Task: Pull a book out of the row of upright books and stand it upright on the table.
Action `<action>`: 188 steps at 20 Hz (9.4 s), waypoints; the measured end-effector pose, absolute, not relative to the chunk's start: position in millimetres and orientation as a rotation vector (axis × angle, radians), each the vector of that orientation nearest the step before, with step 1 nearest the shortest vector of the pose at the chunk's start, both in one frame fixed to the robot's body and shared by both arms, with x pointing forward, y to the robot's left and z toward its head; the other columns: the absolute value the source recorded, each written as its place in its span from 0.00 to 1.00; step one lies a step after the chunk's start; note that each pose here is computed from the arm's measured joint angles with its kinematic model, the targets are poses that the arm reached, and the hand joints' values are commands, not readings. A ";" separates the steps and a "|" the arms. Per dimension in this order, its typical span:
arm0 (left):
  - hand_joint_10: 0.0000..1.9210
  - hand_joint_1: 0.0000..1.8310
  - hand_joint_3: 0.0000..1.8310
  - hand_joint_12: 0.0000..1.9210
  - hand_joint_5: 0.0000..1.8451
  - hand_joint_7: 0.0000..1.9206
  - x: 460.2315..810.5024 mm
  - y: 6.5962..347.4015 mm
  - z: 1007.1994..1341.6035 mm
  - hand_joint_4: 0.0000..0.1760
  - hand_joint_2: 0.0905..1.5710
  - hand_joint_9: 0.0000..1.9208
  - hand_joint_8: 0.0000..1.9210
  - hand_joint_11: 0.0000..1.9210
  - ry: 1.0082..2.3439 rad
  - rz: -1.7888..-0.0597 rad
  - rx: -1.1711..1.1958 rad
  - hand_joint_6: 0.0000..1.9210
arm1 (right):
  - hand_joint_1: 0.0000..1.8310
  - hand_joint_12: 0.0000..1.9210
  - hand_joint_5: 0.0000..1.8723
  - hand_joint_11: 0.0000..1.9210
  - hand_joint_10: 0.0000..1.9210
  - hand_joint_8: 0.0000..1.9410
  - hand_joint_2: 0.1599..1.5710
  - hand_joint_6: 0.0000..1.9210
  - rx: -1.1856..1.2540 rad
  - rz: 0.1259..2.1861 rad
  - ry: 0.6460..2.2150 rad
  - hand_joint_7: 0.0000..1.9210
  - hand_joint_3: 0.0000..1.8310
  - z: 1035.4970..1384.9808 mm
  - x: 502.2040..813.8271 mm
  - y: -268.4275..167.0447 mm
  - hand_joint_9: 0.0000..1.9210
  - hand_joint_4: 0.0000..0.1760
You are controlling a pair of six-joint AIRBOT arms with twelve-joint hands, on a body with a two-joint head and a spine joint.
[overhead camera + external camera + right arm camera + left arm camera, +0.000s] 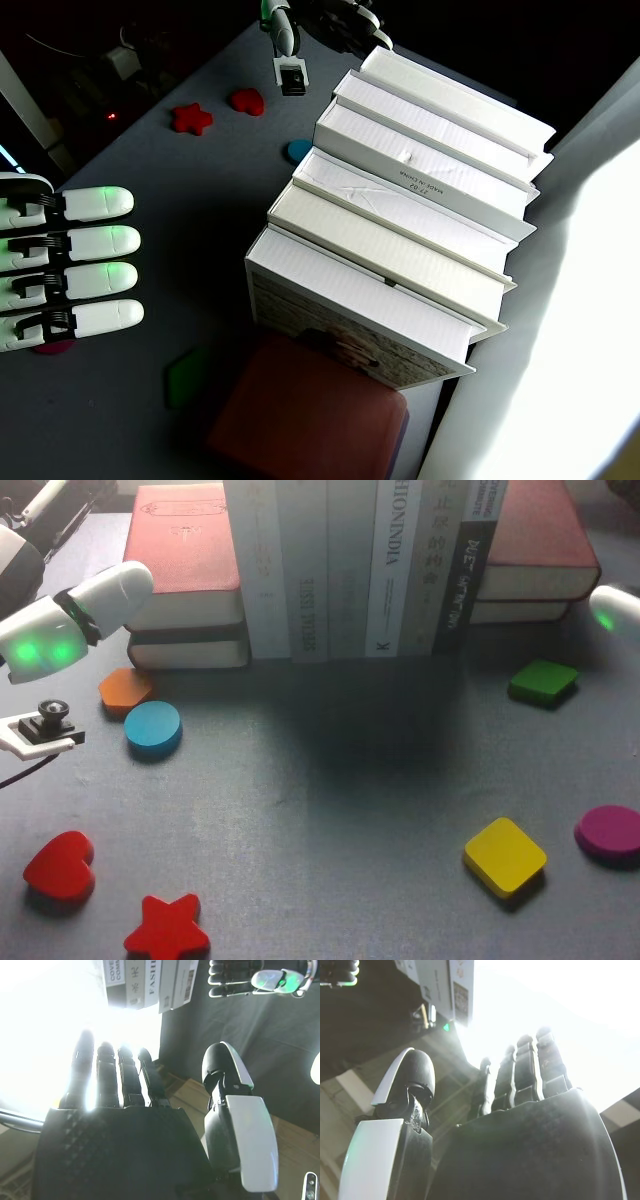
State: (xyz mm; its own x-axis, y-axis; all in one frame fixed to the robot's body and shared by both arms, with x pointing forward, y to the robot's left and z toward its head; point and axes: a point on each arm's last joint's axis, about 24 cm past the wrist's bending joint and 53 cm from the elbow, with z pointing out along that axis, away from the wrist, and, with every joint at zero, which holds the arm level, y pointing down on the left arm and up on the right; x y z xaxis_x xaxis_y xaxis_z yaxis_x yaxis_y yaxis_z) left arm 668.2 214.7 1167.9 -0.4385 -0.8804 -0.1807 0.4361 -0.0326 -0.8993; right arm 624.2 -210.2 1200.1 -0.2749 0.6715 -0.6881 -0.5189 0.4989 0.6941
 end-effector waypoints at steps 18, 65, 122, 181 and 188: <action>0.00 0.21 0.00 0.00 0.04 0.00 667.4 218.5 1161.3 0.11 0.85 0.00 0.00 0.00 1.239 -1.653 -0.553 0.00 | 0.15 0.00 0.03 0.00 0.00 0.00 0.86 0.01 -0.029 1.111 1.422 0.00 0.00 1244.4 678.3 -155.1 0.00 0.00; 0.00 0.19 0.00 0.00 0.03 0.00 665.3 233.2 1156.1 0.42 0.83 0.00 0.00 0.00 1.212 -1.639 -0.599 0.00 | 0.41 0.00 0.00 0.00 0.00 0.00 0.79 0.00 -0.160 1.287 1.453 0.00 0.00 1222.5 603.8 -123.8 0.00 0.77; 0.00 0.15 0.00 0.00 0.02 0.00 676.0 240.5 1109.6 0.44 0.84 0.00 0.00 0.00 1.231 -1.597 -0.756 0.00 | 0.67 1.00 0.49 0.13 0.97 0.80 0.74 0.48 -1.119 0.822 1.528 0.41 0.00 1233.4 604.1 18.7 0.23 0.00; 0.00 0.20 0.00 0.26 0.02 0.00 694.2 229.0 1086.0 0.41 0.86 0.00 0.00 0.00 1.283 -1.578 -0.789 0.00 | 0.60 0.99 0.13 0.06 0.80 0.74 0.70 0.60 -0.803 1.404 1.777 0.20 0.00 1238.8 604.8 8.7 0.18 0.00; 0.00 0.18 0.00 0.29 0.04 0.00 697.9 229.4 1091.5 0.40 0.86 0.00 0.00 0.00 1.264 -1.582 -0.782 0.00 | 0.53 0.50 0.00 0.00 0.03 0.00 0.51 0.00 -0.840 1.322 1.808 0.00 0.00 1222.3 615.1 7.2 0.00 0.61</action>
